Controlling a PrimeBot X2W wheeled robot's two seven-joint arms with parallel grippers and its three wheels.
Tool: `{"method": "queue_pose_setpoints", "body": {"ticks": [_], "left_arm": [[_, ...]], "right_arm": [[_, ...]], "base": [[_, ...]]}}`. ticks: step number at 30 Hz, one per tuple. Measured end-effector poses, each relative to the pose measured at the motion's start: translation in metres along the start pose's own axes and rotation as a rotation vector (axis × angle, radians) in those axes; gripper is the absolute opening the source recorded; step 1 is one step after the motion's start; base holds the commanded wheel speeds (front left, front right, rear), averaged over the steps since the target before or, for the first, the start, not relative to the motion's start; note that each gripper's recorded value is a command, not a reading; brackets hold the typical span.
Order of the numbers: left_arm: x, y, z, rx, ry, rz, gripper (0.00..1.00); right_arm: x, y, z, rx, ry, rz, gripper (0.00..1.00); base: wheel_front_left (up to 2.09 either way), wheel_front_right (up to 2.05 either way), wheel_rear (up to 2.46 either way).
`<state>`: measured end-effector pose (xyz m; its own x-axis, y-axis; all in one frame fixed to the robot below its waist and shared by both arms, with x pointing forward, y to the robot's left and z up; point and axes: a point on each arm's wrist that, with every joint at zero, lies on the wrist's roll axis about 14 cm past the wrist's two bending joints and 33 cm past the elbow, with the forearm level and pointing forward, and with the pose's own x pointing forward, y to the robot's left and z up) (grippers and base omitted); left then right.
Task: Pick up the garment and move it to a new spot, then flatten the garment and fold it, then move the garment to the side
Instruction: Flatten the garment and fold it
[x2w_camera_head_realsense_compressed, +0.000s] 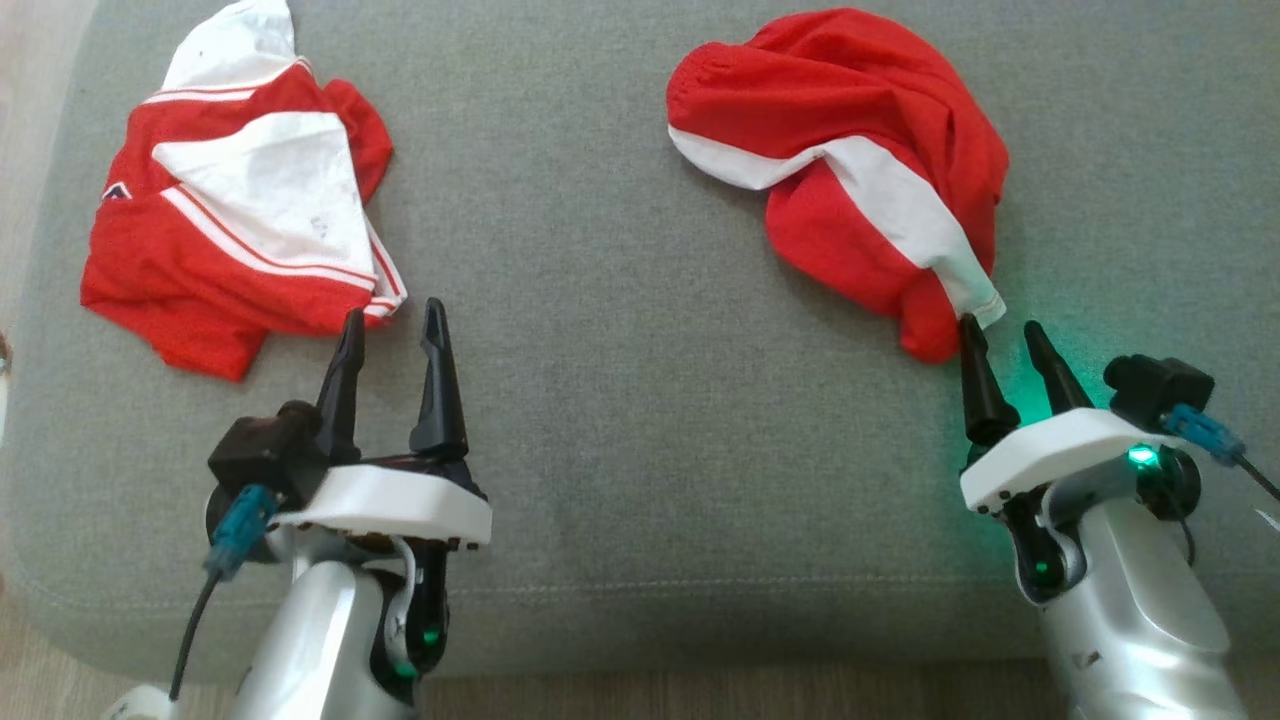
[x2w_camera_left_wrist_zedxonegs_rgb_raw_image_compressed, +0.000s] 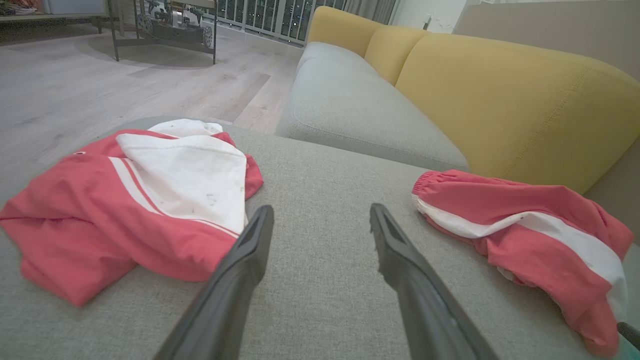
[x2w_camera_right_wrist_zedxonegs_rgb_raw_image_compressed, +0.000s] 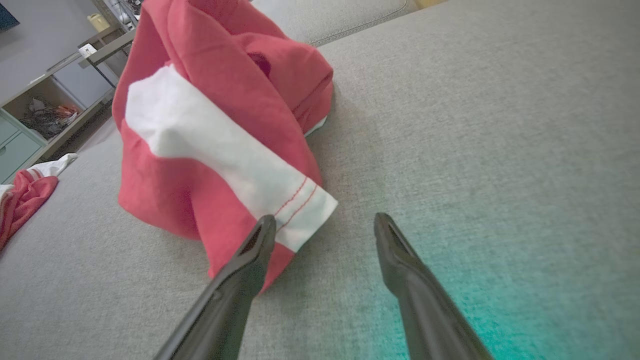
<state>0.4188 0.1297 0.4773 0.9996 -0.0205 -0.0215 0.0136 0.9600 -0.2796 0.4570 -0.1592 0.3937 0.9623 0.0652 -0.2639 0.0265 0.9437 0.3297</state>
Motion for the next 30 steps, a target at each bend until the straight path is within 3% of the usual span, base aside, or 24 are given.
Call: {"method": "queue_pose_setpoints", "body": {"ticks": [8, 9, 11, 22, 30], "left_arm": [[0.006, -0.005, -0.003, 0.001, 0.006, -0.011, 1.00], [0.007, -0.005, -0.003, 0.001, 0.006, -0.014, 1.00], [0.008, -0.006, -0.004, 0.001, 0.008, -0.016, 1.00], [0.008, -0.011, -0.003, 0.002, 0.005, -0.023, 1.00], [0.011, -0.018, -0.001, -0.008, 0.003, -0.038, 1.00]], "right_arm": [[0.010, 0.010, -0.002, -0.015, 0.011, 0.030, 1.00], [0.010, 0.012, -0.004, -0.014, 0.014, 0.037, 0.84], [0.010, 0.014, -0.005, -0.010, 0.018, 0.045, 0.00], [0.007, 0.024, 0.025, -0.098, -0.074, 0.088, 0.00], [-0.032, 0.006, 0.057, -0.248, -0.185, 0.052, 0.00]], "base": [[0.00, 0.00, 0.00], [0.00, 0.00, 0.00], [0.00, 0.00, 0.00], [0.00, 0.00, 0.00], [0.00, 0.00, 0.00]]}}
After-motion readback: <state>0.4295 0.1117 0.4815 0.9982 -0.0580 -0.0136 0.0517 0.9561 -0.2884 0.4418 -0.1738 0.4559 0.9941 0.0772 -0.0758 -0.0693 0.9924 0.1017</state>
